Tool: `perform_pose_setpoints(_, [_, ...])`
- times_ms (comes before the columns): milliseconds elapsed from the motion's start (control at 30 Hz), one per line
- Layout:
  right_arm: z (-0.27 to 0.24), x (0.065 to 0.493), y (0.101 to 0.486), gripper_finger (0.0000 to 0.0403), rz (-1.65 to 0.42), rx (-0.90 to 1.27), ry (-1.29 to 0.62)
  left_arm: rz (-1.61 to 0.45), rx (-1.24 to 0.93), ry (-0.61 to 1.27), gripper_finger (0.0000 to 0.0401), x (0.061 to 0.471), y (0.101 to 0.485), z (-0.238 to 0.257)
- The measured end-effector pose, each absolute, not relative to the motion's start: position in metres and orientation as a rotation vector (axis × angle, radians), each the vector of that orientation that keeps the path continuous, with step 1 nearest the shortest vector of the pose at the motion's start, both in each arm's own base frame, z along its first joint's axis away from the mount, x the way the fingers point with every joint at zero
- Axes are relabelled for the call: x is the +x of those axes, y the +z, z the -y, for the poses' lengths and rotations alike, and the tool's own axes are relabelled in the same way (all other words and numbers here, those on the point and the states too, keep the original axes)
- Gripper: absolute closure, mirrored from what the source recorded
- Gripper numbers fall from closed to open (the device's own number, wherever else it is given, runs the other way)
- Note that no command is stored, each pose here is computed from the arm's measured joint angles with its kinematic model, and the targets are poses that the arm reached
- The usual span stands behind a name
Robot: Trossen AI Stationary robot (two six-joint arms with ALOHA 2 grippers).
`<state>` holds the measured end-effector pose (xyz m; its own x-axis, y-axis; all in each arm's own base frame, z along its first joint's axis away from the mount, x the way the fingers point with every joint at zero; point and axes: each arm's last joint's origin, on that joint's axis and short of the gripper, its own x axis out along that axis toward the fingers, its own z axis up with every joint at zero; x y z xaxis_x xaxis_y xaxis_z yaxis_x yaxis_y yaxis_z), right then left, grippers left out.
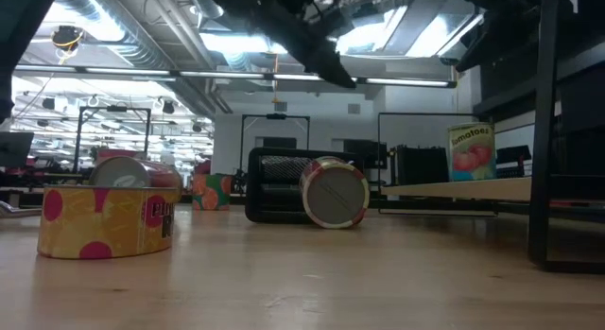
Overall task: Pick and place cans onto a shelf
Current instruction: Put the canned pears on the shelf
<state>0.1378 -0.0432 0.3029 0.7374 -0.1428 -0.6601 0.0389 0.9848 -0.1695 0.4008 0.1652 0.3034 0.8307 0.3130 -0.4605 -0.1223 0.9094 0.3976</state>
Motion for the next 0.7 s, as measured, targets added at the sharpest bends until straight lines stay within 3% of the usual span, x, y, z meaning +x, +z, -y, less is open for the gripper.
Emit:
perform_pose_setpoints(167, [0.044,0.139,0.303,0.0372,-0.736,-0.147,-0.1,-0.572,0.366,0.252,0.028,0.405,0.284,-0.185])
perform_pose_setpoints(400, [0.044,0.139,0.302,0.0372,-0.739,-0.147,-0.1,-0.668,0.439,0.229,0.0282,0.408,0.249,-0.209])
perform_pose_setpoints(700, [0.044,0.139,0.302,0.0372,-0.739,-0.147,-0.1,-0.702,0.378,0.136,0.0283,0.413,0.219,-0.216])
